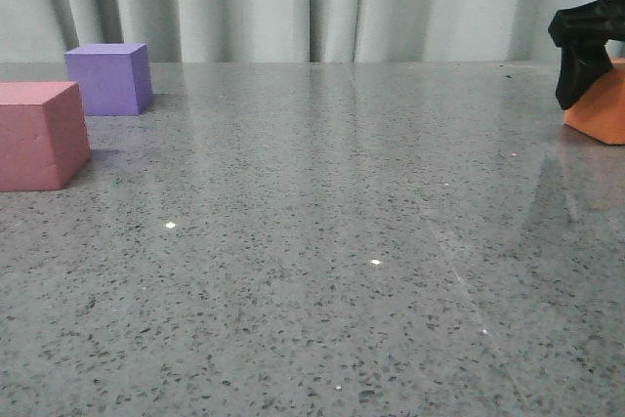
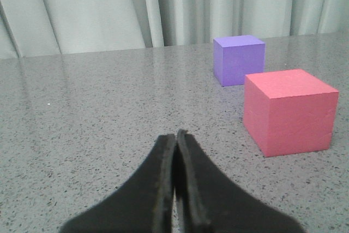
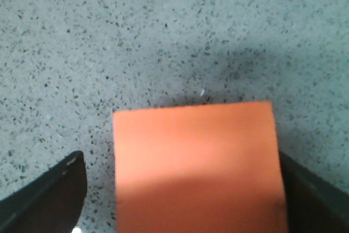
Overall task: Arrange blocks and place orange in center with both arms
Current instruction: 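Grasp the orange cube with the right gripper and lift it, then carry the orange cube to the table center and release it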
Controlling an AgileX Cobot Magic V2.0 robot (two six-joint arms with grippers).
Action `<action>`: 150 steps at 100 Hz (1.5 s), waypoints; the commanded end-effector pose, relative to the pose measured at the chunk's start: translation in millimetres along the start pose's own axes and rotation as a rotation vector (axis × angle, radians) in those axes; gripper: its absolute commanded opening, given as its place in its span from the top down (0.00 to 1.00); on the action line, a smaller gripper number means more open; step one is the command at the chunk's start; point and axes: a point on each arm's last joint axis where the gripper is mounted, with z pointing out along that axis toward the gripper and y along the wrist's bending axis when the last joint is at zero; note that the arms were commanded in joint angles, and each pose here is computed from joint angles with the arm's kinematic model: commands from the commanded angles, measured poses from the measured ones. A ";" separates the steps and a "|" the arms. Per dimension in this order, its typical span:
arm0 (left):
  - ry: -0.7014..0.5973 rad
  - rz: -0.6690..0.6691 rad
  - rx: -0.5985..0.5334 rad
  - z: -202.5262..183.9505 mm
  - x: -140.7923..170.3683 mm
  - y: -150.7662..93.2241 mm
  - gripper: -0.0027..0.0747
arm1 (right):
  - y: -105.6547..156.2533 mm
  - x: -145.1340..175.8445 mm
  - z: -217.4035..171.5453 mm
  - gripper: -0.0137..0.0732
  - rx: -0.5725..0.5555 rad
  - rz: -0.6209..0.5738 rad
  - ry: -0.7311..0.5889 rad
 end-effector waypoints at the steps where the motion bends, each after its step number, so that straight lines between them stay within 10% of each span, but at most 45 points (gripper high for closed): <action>1: -0.062 0.002 0.015 -0.2 8.9 -2.2 0.99 | -1.0 -14.9 -19.2 0.11 -0.003 0.000 -0.105; 34: -0.062 0.002 0.015 -0.2 8.9 -2.2 0.99 | -1.4 -19.5 -27.2 0.54 -0.002 0.007 -0.089; 101: -0.062 0.002 0.015 -0.2 8.9 -2.2 0.99 | 139.8 -51.3 -72.8 0.54 -0.350 0.072 -0.111; 150: -0.062 0.002 0.015 -0.2 8.9 -2.2 0.99 | 214.0 -45.3 -40.6 0.54 -0.302 0.057 -0.040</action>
